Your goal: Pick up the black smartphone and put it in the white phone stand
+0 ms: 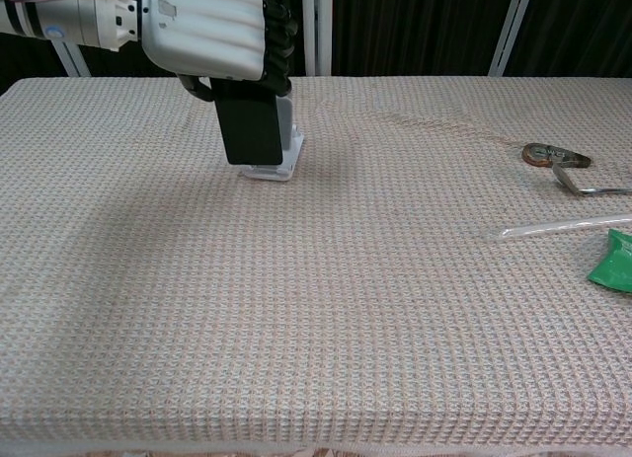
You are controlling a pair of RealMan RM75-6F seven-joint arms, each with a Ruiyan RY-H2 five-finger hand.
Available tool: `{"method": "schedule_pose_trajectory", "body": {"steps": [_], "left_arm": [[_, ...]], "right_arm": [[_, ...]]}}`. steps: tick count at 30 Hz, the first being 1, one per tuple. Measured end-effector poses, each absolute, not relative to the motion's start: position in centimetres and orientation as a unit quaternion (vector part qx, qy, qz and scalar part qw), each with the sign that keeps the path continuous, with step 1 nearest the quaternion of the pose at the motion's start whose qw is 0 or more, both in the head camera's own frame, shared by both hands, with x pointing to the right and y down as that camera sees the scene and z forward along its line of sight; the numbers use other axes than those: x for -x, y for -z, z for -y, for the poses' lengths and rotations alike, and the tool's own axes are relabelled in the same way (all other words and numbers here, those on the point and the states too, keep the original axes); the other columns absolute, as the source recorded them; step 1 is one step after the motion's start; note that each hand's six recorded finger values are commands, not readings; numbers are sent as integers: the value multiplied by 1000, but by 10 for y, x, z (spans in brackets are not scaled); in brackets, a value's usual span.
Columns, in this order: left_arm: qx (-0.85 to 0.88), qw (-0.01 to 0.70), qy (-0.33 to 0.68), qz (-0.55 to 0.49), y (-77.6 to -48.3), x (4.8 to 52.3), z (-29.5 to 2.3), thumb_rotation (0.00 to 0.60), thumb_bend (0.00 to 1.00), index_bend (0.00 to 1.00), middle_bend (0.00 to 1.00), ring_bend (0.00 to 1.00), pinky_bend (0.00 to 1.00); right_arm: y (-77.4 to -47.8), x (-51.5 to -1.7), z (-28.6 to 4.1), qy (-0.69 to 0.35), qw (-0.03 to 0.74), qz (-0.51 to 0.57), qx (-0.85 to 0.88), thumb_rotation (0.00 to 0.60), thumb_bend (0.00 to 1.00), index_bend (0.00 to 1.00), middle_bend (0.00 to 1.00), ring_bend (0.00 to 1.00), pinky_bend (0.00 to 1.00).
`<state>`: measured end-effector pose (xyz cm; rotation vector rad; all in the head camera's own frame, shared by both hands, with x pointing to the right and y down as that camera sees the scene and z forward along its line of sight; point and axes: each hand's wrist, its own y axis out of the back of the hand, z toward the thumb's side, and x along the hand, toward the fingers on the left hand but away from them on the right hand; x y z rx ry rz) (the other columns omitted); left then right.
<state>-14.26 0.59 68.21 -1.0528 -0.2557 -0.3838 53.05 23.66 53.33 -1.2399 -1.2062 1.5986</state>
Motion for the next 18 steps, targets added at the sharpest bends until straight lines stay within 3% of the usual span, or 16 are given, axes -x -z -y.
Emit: {"method": "schedule_pose_trajectory", "body": {"steps": [18], "left_arm": [[499,838,180,129,-686,135,-7,600,456,522,560,300,230]], "right_arm": [[-535,-538,-238,-630,377,476,484,600,420,0,0,0,0]]}}
